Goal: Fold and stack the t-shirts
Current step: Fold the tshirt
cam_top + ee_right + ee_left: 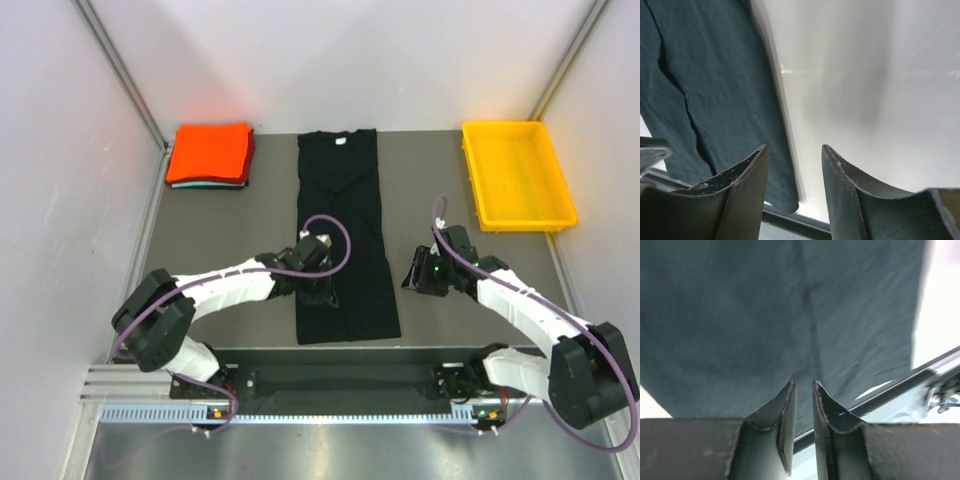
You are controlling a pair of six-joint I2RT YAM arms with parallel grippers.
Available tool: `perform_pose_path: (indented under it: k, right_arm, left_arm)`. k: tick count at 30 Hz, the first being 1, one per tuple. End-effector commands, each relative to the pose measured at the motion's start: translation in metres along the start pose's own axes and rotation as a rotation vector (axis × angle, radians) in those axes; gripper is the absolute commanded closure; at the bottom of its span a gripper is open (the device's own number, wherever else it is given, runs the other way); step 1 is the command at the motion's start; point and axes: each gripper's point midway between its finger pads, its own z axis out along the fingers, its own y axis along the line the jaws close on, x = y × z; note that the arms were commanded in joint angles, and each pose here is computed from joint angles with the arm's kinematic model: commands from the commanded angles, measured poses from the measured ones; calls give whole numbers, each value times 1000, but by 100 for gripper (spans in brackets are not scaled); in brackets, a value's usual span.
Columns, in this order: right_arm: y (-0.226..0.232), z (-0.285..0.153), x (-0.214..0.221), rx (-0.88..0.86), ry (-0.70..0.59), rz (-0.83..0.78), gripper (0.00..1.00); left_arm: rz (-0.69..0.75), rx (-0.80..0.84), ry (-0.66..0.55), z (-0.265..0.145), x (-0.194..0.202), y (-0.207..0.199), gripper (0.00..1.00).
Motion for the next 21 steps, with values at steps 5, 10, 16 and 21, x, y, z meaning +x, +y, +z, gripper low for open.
perform_pose_path:
  k: [5, 10, 16, 21]
  right_arm:
    - [17, 2, 7, -47, -28, 0, 54]
    - [24, 3, 8, -47, -29, -21, 55]
    - [26, 3, 13, -55, -38, -22, 54]
    - [27, 3, 13, -52, -36, -37, 55]
  left_arm:
    - [-41, 47, -28, 15, 19, -17, 73]
    - [-12, 51, -68, 16, 22, -31, 71]
    - [-25, 32, -76, 22, 23, -33, 71]
    - [-36, 6, -86, 33, 21, -32, 71]
